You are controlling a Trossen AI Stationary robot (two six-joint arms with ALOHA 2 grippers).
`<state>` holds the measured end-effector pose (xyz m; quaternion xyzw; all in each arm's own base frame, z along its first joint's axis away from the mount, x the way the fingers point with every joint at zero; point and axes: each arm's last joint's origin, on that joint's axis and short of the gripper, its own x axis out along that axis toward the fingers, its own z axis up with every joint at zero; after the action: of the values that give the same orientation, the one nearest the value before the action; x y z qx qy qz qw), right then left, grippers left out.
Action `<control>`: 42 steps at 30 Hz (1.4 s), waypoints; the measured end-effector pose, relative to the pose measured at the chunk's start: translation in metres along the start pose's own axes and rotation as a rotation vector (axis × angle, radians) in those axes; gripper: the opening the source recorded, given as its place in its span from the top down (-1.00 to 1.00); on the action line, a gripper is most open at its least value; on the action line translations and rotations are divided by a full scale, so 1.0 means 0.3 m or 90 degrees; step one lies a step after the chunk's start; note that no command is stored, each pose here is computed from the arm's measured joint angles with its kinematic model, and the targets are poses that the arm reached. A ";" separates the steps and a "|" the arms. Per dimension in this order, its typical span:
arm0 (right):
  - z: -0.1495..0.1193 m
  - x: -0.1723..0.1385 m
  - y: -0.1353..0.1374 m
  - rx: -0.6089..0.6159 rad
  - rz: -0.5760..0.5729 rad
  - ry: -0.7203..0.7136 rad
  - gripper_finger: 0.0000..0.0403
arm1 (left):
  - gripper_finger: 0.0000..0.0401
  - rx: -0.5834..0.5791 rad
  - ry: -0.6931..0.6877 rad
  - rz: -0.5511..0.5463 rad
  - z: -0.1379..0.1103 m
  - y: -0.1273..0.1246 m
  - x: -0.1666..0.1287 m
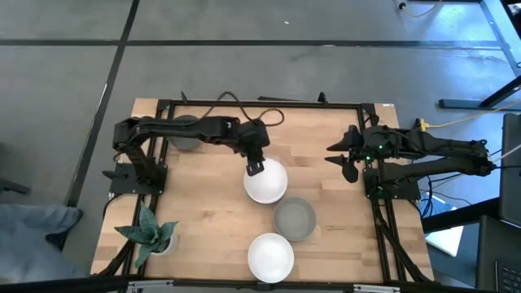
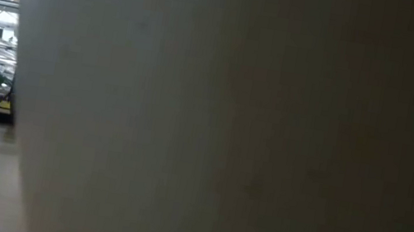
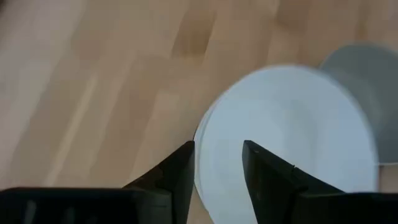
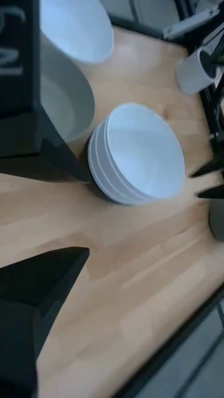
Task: Nest bowls inside each other
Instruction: Stack the white bowl on top of the white bowl
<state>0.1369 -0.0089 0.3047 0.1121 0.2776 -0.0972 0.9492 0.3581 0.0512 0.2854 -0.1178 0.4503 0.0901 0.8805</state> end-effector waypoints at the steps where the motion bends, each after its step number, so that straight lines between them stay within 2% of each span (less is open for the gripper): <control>1: 0.000 0.000 0.001 0.006 0.008 0.002 0.11 | 0.36 0.003 -0.016 -0.004 0.004 -0.007 -0.026; 7: 0.002 0.002 0.010 0.007 0.061 0.010 0.11 | 0.35 0.037 -0.116 -0.057 0.020 -0.096 -0.145; 14: 0.012 0.014 0.014 -0.013 0.068 0.000 0.11 | 0.37 0.064 -0.109 -0.110 -0.020 -0.222 -0.164; 19: 0.012 0.019 0.015 -0.026 0.067 0.003 0.11 | 0.37 0.043 -0.050 -0.146 -0.071 -0.309 -0.123; 24: 0.012 0.024 0.015 -0.027 0.066 0.008 0.11 | 0.37 -0.029 -0.003 -0.188 -0.114 -0.411 -0.089; 26: 0.012 0.026 0.016 -0.030 0.066 0.009 0.11 | 0.37 -0.041 0.037 -0.171 -0.155 -0.446 -0.075; 28: 0.012 0.028 0.016 -0.034 0.070 0.011 0.11 | 0.37 -0.057 0.025 -0.176 -0.163 -0.492 -0.052; 30: 0.012 0.031 0.017 -0.046 0.072 0.013 0.11 | 0.37 -0.065 0.051 -0.165 -0.197 -0.530 -0.030; 37: 0.013 0.037 0.022 -0.064 0.088 0.016 0.11 | 0.37 -0.078 0.034 -0.218 -0.251 -0.675 0.108; 42: 0.013 0.038 0.024 -0.068 0.094 0.017 0.11 | 0.37 -0.108 0.077 -0.146 -0.307 -0.686 0.190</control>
<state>0.1500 -0.0045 0.3028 0.0830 0.2863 -0.0108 0.9545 0.3744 -0.1692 0.2127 -0.2477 0.4770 0.0197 0.8431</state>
